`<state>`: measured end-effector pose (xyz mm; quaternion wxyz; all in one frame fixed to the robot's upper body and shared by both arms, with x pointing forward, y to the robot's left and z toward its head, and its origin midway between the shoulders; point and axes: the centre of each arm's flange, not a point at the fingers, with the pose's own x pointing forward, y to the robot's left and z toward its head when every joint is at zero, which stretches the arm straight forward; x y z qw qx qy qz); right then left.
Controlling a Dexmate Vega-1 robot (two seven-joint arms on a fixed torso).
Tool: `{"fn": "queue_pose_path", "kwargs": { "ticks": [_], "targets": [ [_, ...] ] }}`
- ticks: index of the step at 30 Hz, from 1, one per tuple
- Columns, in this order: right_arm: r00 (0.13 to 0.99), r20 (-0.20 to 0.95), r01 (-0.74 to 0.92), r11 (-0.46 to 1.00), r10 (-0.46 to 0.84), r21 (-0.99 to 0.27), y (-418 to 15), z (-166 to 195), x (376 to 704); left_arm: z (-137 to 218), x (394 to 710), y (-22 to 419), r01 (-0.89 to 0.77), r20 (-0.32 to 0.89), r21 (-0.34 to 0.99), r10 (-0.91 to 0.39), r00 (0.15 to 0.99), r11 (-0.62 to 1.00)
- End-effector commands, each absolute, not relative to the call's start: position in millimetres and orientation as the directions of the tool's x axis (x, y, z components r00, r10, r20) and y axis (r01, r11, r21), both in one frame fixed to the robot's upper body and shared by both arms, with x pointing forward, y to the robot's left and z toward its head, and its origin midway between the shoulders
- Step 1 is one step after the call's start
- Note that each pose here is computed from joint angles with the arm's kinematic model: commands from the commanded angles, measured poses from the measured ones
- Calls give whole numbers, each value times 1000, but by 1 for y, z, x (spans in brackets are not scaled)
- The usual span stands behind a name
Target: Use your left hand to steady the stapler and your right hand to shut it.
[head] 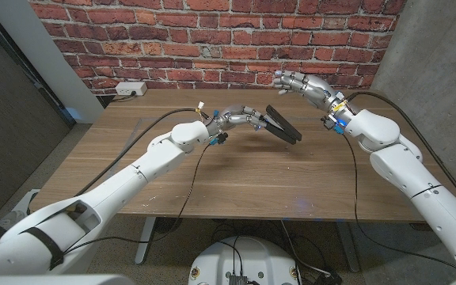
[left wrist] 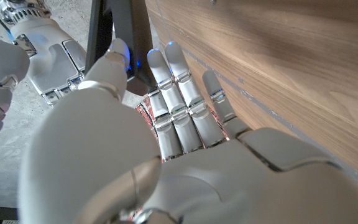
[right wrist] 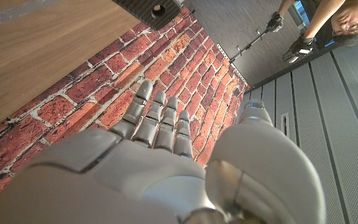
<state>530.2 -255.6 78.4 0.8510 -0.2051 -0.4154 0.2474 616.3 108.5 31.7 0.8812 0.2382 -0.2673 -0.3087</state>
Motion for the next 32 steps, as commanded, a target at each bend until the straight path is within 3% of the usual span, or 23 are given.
{"fn": "queue_pose_path", "kwargs": {
  "ticks": [1,18,32],
  "targets": [
    [503,694,-275,857,514,-436,-266,76,531,29,617,130,413,338,565,-657,674,714],
    [449,801,-236,917,397,-322,-273,75,511,29,628,148,424,351,552,-661,664,718],
    [475,798,-207,929,370,-307,-245,65,498,8,647,175,457,345,496,-650,677,739]
  ]
}}
